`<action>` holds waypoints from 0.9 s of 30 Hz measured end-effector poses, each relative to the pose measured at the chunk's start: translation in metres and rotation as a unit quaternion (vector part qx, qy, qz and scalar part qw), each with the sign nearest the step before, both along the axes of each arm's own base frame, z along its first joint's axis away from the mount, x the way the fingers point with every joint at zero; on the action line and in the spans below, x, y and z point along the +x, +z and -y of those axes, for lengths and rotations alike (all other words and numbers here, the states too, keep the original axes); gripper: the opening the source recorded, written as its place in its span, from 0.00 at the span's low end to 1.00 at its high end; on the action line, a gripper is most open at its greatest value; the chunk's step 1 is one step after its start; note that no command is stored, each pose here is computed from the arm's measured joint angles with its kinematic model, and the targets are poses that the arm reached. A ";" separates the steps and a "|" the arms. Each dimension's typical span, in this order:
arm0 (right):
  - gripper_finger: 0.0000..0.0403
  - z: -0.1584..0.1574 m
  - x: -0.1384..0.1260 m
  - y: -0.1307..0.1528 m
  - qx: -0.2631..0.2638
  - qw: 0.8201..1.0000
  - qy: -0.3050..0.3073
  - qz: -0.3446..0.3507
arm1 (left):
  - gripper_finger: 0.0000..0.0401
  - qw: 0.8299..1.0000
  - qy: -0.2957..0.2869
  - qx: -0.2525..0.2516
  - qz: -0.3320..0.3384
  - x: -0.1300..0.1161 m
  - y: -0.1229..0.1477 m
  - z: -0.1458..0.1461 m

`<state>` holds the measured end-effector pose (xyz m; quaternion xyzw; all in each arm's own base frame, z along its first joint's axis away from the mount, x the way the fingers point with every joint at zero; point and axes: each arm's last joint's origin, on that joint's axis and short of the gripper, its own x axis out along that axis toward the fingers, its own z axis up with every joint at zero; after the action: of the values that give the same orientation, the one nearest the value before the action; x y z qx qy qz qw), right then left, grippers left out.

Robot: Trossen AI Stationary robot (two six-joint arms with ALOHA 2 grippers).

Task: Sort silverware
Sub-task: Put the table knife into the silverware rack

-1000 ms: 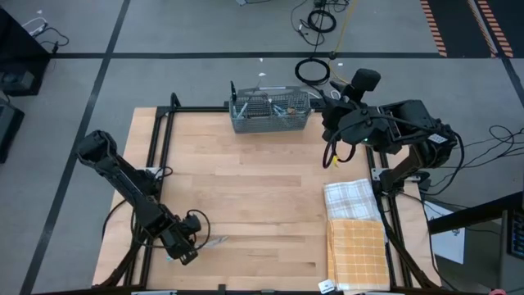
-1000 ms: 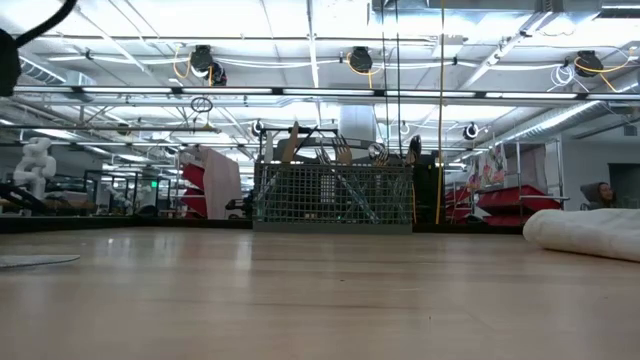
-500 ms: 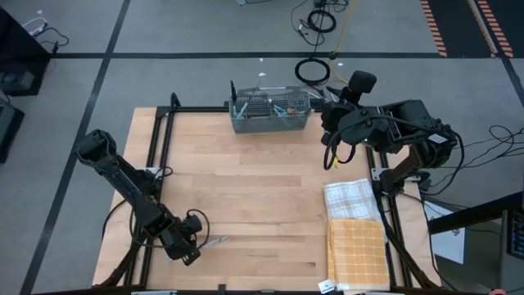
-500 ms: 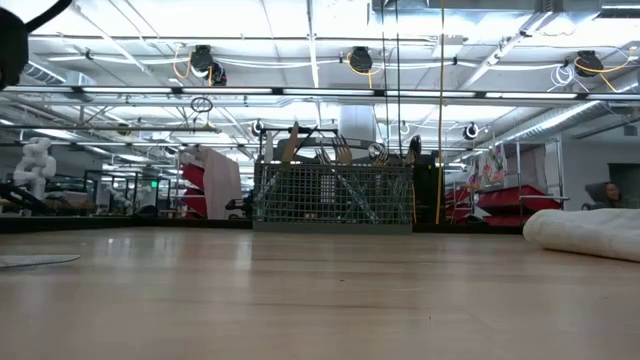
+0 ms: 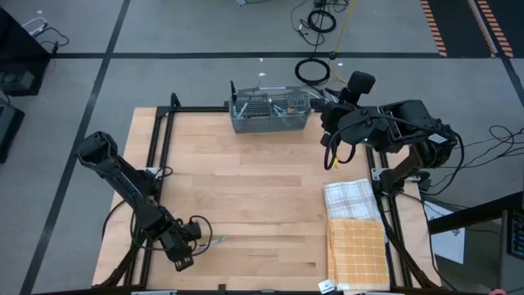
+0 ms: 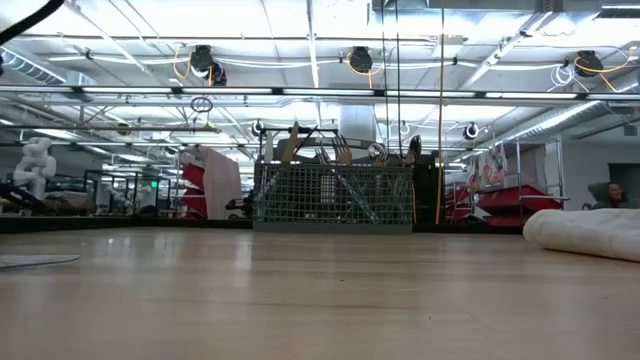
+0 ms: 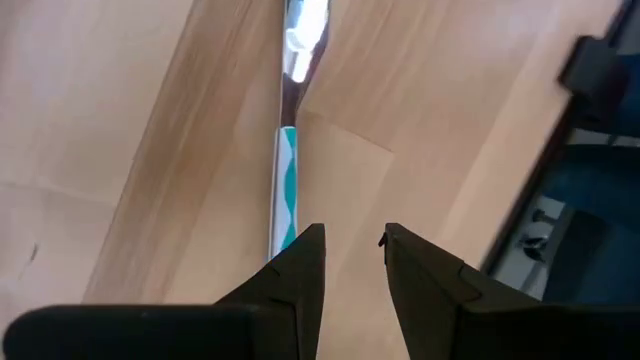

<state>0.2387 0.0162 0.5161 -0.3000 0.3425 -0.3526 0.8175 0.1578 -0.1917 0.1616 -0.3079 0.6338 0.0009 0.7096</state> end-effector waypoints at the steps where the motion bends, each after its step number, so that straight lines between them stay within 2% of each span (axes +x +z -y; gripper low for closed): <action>1: 0.41 0.000 0.000 0.000 0.004 1.000 0.002 0.001 | 0.28 1.000 -0.002 0.002 -0.002 0.000 -0.003 0.002; 4: 0.41 0.000 0.000 0.000 0.008 1.000 0.006 0.001 | 0.28 1.000 -0.005 0.004 -0.007 0.003 -0.012 0.007; 10: 0.41 0.000 0.000 0.000 0.014 1.000 0.002 0.010 | 0.28 0.998 -0.007 0.044 -0.045 0.002 -0.025 0.009; 15: 0.41 0.000 0.000 0.000 0.018 1.000 0.000 0.015 | 0.28 0.997 -0.008 0.051 -0.051 0.002 -0.029 0.011; 18: 0.41 0.000 0.000 0.000 0.022 1.000 -0.002 0.020 | 0.28 0.997 -0.007 0.057 -0.047 0.005 -0.023 0.012; 25: 0.41 0.000 0.000 0.000 0.023 1.000 -0.002 0.021 | 0.28 0.985 -0.055 0.161 -0.027 0.009 0.003 0.010; 27: 0.41 0.000 0.000 0.000 0.025 0.999 -0.004 0.025 | 0.28 0.985 -0.065 0.161 -0.016 0.011 0.003 0.010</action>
<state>0.2391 0.0166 0.5157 -0.2695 0.3320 -0.3544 0.8316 0.1684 -0.2019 0.1650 -0.1478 0.6556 0.0616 0.7379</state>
